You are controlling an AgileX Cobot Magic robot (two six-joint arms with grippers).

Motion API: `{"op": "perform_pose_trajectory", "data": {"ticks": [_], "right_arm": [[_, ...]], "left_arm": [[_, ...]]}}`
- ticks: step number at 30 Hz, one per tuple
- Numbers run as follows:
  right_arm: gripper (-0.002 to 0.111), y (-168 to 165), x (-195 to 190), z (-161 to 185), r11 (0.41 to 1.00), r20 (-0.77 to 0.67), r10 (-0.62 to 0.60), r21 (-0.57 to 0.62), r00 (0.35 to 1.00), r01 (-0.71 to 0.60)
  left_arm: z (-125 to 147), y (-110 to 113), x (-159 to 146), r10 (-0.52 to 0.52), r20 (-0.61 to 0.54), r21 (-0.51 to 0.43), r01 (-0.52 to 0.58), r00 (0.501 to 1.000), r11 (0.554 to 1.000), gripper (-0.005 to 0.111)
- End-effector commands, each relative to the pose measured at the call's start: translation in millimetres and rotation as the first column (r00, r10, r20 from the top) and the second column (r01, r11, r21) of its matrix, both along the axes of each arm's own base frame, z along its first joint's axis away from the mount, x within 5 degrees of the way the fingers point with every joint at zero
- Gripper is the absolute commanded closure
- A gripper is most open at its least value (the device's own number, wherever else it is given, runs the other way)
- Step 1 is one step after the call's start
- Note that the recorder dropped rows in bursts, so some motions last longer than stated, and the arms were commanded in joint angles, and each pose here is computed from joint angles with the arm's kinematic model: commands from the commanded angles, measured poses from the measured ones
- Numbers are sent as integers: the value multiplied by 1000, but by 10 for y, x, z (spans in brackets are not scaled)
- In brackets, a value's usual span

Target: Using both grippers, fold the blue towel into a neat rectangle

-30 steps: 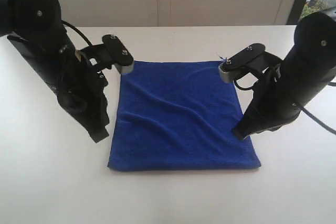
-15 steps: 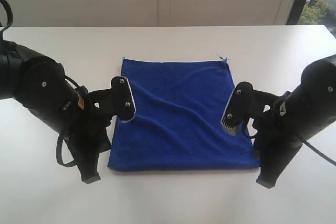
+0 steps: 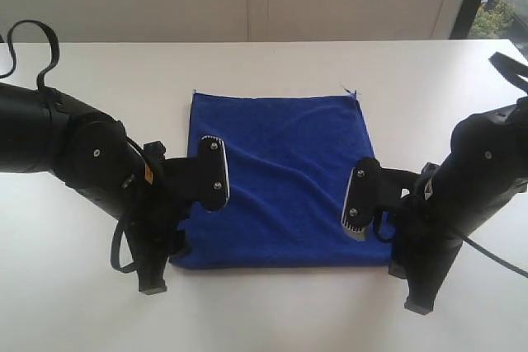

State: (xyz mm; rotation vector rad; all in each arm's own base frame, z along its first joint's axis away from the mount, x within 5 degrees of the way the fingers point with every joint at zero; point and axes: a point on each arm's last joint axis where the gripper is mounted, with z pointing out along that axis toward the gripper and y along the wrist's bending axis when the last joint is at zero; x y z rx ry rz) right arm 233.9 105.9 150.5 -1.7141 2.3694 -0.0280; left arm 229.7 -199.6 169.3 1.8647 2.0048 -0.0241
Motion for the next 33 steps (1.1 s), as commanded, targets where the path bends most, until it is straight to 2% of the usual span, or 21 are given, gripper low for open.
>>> {"op": "perform_pose_trajectory", "data": {"ticks": [1, 6, 13, 23, 33], "right_arm": [[69, -7, 14, -85, 1000, -15, 2, -5, 1000, -2], [69, -6, 16, -117, 1000, -27, 2, -9, 1000, -2], [69, -6, 18, -115, 1000, -24, 2, -8, 1000, -2], [69, -6, 16, -116, 1000, -26, 2, -9, 1000, -2], [69, -6, 18, -115, 1000, -24, 2, -8, 1000, -2]], "left_arm": [[-78, -10, -18, -13, -14, 12, 13, 1000, 1000, 53], [-233, -20, -6, -28, -49, 48, 30, 998, 998, 53], [-219, -19, -8, -48, -42, 52, 50, 998, 997, 53], [176, 34, -71, -53, 43, -13, 54, 998, 998, 53], [-115, 52, -98, -101, -14, 47, 102, 995, 994, 53]]}}
